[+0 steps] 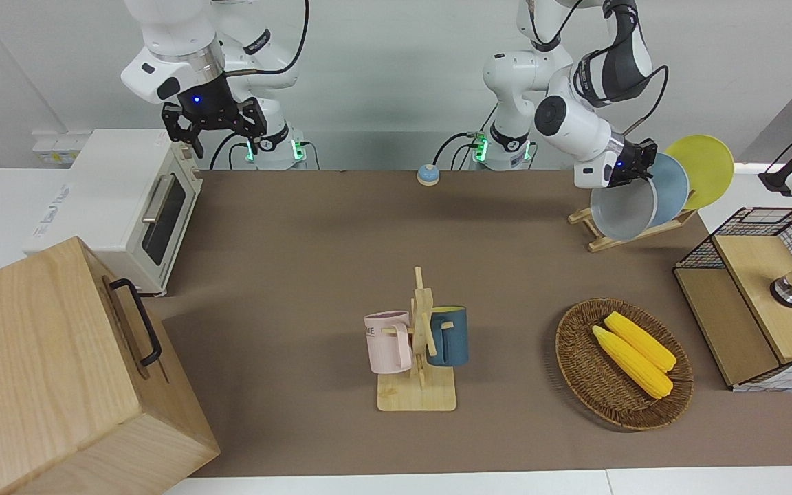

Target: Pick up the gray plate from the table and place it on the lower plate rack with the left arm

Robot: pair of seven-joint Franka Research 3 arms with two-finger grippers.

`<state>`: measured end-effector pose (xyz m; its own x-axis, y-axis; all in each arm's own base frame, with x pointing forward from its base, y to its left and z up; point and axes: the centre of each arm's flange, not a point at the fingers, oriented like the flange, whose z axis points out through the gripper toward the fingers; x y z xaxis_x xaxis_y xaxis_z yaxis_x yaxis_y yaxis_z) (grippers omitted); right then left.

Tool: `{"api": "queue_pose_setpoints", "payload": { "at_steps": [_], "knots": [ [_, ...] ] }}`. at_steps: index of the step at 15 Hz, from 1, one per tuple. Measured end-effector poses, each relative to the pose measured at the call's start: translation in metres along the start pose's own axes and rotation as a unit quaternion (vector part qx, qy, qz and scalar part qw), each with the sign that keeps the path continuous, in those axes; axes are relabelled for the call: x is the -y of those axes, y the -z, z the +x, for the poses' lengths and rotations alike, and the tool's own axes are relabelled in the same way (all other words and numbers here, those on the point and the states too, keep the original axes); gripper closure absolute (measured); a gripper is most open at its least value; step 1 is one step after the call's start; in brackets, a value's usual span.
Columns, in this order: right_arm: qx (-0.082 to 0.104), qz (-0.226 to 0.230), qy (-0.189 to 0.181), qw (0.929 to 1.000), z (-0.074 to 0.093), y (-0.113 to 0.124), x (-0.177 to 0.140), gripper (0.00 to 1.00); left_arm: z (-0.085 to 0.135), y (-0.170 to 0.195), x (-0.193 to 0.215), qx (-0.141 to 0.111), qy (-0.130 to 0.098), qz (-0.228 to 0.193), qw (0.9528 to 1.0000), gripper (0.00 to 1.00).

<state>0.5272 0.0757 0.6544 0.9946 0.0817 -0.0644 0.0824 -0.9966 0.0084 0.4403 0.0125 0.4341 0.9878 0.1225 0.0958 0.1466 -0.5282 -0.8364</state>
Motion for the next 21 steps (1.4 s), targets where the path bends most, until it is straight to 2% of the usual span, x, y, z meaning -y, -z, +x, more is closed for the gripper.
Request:
{"api": "queue_pose_setpoints", "payload": {
  "at_steps": [5,8,11,12,13,19,20,21],
  "knots": [
    [0.000,0.000,0.000,1.0000,0.000,0.000,0.000,0.01,-0.006,-0.004,-0.025,0.002,0.010,0.007,0.9999,0.96],
    [0.000,0.000,0.000,1.0000,0.000,0.000,0.000,0.01,-0.007,-0.007,-0.030,0.004,0.005,0.008,0.9999,0.96],
    [0.000,0.000,0.000,1.0000,0.000,0.000,0.000,0.01,-0.007,-0.008,-0.032,0.004,0.003,0.010,0.9999,0.92],
    [0.000,0.000,0.000,1.0000,0.000,0.000,0.000,0.01,-0.007,-0.008,-0.032,0.004,0.003,0.010,0.9999,0.83],
    [0.000,0.000,0.000,1.0000,0.000,0.000,0.000,0.01,-0.007,-0.008,-0.033,0.005,0.002,0.010,0.9999,0.68],
    [0.000,0.000,0.000,1.0000,0.000,0.000,0.000,0.01,-0.006,-0.008,-0.034,0.003,0.000,0.011,0.9999,0.08],
    [0.000,0.000,0.000,1.0000,0.000,0.000,0.000,0.01,-0.005,-0.006,-0.034,0.001,0.001,0.010,1.0000,0.00],
    [0.000,0.000,0.000,1.0000,0.000,0.000,0.000,0.01,-0.003,-0.005,-0.034,0.000,0.002,0.008,1.0000,0.00]
  ]
}}
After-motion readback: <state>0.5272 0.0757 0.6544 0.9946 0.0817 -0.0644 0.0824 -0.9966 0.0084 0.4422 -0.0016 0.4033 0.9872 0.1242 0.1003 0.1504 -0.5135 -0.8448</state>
